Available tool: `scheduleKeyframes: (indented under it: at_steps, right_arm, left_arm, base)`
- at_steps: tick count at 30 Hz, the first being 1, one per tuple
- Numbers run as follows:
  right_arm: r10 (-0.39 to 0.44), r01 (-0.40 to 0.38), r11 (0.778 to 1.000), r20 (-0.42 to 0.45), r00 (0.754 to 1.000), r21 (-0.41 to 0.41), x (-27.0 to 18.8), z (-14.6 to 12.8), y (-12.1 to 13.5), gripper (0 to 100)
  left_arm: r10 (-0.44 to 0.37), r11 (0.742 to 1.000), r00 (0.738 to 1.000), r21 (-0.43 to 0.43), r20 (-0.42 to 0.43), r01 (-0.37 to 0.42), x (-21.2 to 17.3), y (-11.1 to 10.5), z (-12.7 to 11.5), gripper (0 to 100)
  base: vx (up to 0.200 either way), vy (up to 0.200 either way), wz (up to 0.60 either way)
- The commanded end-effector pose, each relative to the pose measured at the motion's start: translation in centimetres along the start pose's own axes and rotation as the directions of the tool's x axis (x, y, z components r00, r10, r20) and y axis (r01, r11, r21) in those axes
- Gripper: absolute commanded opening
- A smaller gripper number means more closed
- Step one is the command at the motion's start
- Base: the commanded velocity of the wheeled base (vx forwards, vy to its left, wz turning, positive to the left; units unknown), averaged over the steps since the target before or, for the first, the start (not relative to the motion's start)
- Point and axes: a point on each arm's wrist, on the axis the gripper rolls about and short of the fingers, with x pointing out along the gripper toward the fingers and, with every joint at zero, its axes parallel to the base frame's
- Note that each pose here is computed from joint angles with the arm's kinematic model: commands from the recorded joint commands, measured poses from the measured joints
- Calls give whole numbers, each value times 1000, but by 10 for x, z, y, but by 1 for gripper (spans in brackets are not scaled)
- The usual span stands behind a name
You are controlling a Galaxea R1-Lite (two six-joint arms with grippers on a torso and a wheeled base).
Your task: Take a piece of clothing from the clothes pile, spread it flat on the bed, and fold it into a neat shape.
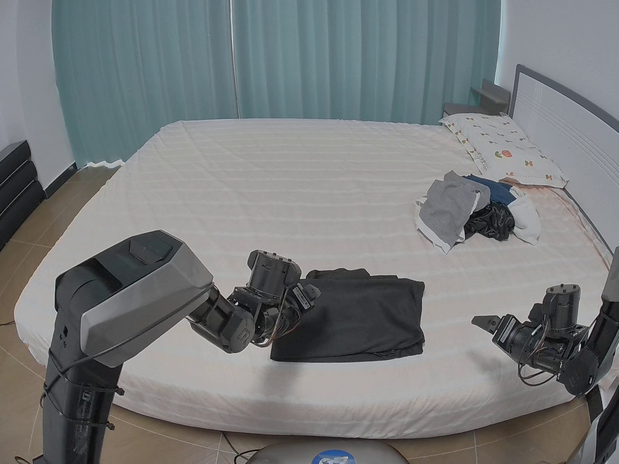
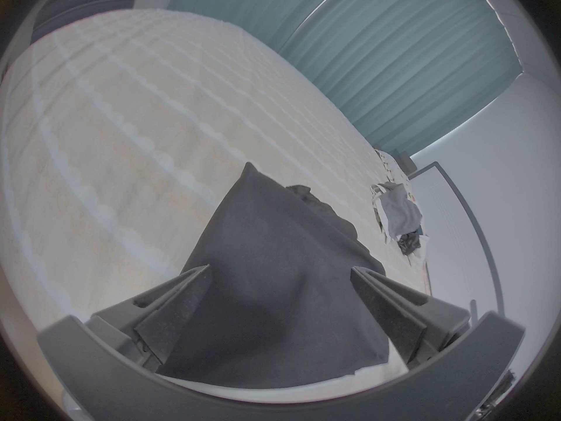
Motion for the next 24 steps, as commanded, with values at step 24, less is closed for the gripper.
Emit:
scheduleKeyframes:
  at_steps: [24]
  right_arm:
    - [-5, 5, 1000, -42, 999, -4, 1, -8, -1, 100]
  left_arm:
    - [48, 990, 996, 131, 73, -58, 34, 39, -2, 100]
  base:
    - [0, 0, 0]
